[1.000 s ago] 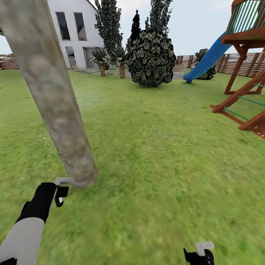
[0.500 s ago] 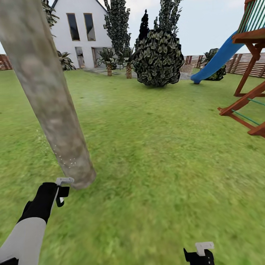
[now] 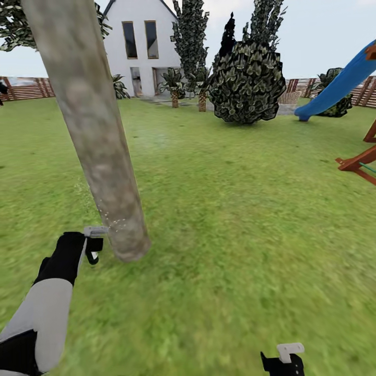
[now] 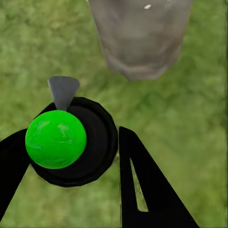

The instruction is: In the garden, pick up the pesticide atomizer on the floor and spray pesticide onto both trees until each tree trunk is fully covered.

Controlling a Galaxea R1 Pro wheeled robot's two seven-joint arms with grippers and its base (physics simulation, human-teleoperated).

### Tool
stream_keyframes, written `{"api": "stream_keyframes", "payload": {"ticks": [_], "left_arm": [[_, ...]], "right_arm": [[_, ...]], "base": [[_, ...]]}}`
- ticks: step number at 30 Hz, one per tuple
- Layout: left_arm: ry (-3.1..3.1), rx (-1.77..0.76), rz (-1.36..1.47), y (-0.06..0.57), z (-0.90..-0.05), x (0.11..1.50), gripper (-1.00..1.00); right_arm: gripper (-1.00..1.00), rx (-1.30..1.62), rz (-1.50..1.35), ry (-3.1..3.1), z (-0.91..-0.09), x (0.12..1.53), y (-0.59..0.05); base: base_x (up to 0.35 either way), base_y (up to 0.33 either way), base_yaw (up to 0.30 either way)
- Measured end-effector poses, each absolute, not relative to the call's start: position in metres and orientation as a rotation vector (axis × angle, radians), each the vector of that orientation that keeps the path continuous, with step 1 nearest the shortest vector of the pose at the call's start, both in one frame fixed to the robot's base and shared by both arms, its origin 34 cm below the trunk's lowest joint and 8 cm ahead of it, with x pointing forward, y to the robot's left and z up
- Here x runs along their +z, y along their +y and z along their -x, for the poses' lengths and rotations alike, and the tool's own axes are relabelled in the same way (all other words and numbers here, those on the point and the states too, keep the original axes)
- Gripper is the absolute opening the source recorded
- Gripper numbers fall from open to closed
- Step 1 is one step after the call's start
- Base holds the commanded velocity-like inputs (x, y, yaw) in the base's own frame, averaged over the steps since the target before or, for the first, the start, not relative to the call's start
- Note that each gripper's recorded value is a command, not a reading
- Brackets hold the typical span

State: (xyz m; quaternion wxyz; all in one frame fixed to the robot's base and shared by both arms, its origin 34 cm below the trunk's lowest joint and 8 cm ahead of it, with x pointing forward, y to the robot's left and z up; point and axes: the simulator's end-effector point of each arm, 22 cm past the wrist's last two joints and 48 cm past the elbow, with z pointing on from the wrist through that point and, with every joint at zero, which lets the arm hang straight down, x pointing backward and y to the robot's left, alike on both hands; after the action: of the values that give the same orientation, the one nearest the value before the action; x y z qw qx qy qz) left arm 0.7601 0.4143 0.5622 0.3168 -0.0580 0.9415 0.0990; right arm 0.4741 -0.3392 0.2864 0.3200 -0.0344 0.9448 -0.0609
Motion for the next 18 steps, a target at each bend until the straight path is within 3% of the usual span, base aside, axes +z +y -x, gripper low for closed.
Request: {"api": "stream_keyframes", "payload": {"ticks": [8, 18], "left_arm": [[2.485, 0.247, 0.171, 0.413, -0.774, 0.586, -1.00], [2.474, 0.264, 0.176, 0.422, -0.774, 0.592, -1.00]], "right_arm": [[1.00, -0.165, 0.090, 2.483, -0.474, 0.287, -0.342], [1.00, -0.165, 0.090, 2.483, -0.474, 0.287, -0.342]], "base": [[0.001, 0.000, 0.002], [0.259, 0.000, 0.000]]}}
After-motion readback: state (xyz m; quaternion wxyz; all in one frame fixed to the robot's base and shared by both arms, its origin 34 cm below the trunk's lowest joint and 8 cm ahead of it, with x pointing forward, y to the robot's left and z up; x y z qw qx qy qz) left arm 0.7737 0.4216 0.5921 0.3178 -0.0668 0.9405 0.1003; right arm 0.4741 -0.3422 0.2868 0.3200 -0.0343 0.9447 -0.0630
